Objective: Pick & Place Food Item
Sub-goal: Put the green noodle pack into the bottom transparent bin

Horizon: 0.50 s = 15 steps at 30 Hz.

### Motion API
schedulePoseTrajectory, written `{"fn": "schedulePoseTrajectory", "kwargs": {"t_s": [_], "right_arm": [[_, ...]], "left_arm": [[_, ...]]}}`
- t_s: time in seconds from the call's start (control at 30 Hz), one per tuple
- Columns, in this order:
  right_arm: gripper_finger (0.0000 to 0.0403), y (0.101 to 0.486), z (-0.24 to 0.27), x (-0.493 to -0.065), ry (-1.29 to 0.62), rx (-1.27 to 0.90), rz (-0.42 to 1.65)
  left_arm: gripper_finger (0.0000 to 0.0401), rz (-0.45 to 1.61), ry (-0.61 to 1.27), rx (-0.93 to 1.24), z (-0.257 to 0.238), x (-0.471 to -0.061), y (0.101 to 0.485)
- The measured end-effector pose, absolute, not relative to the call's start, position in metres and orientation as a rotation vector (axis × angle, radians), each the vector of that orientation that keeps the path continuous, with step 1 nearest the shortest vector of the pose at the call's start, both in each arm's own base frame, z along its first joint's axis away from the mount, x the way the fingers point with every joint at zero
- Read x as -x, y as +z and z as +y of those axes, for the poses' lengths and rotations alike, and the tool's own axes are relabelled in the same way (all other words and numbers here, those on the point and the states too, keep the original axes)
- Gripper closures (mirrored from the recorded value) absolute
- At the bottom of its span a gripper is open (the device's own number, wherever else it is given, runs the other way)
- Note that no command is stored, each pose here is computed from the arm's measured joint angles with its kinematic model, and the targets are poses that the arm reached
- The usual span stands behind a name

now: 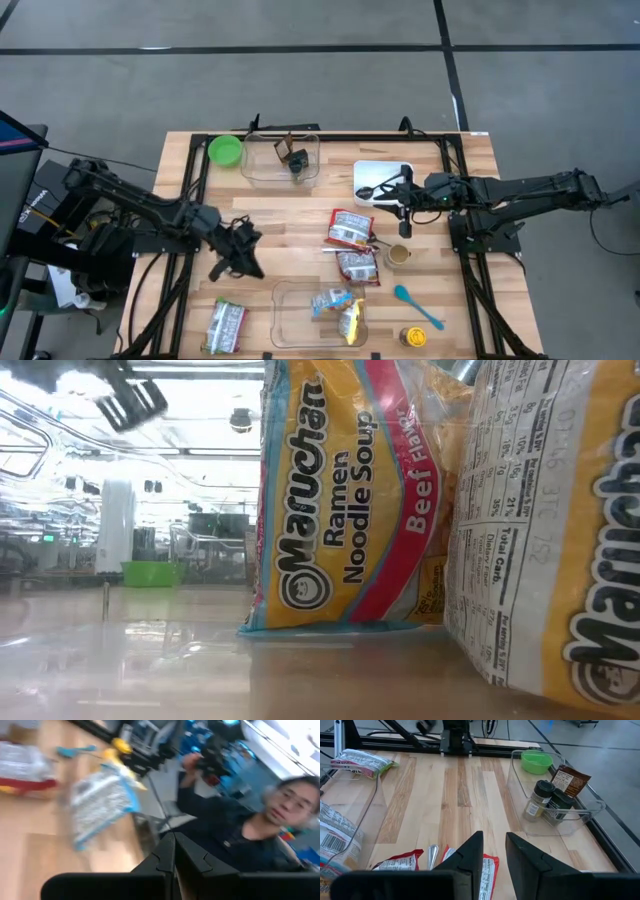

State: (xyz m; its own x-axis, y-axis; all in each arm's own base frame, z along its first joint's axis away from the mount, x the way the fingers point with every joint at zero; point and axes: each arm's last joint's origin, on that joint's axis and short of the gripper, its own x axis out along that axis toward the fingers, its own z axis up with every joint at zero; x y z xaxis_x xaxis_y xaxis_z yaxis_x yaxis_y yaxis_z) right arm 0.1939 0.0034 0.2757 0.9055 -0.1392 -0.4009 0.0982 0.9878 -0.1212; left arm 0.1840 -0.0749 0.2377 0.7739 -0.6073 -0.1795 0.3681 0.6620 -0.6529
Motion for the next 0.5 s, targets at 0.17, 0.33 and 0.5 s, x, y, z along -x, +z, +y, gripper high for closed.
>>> {"fn": "schedulePoseTrajectory", "kwargs": {"t_s": [0.17,0.33,0.5], "right_arm": [[0.0326,0.276,0.003,-0.194,-0.123,0.099,0.422],[0.0326,0.276,0.003,-0.194,-0.123,0.099,0.421],[0.0326,0.276,0.003,-0.194,-0.123,0.099,0.421]], "left_arm": [[0.04,0.284,-0.739,0.47,-0.095,-0.171,0.25],[0.04,0.182,-0.825,0.4,-0.103,-0.161,0.26],[0.04,0.162,-0.835,0.403,-0.102,-0.158,0.264]]}}
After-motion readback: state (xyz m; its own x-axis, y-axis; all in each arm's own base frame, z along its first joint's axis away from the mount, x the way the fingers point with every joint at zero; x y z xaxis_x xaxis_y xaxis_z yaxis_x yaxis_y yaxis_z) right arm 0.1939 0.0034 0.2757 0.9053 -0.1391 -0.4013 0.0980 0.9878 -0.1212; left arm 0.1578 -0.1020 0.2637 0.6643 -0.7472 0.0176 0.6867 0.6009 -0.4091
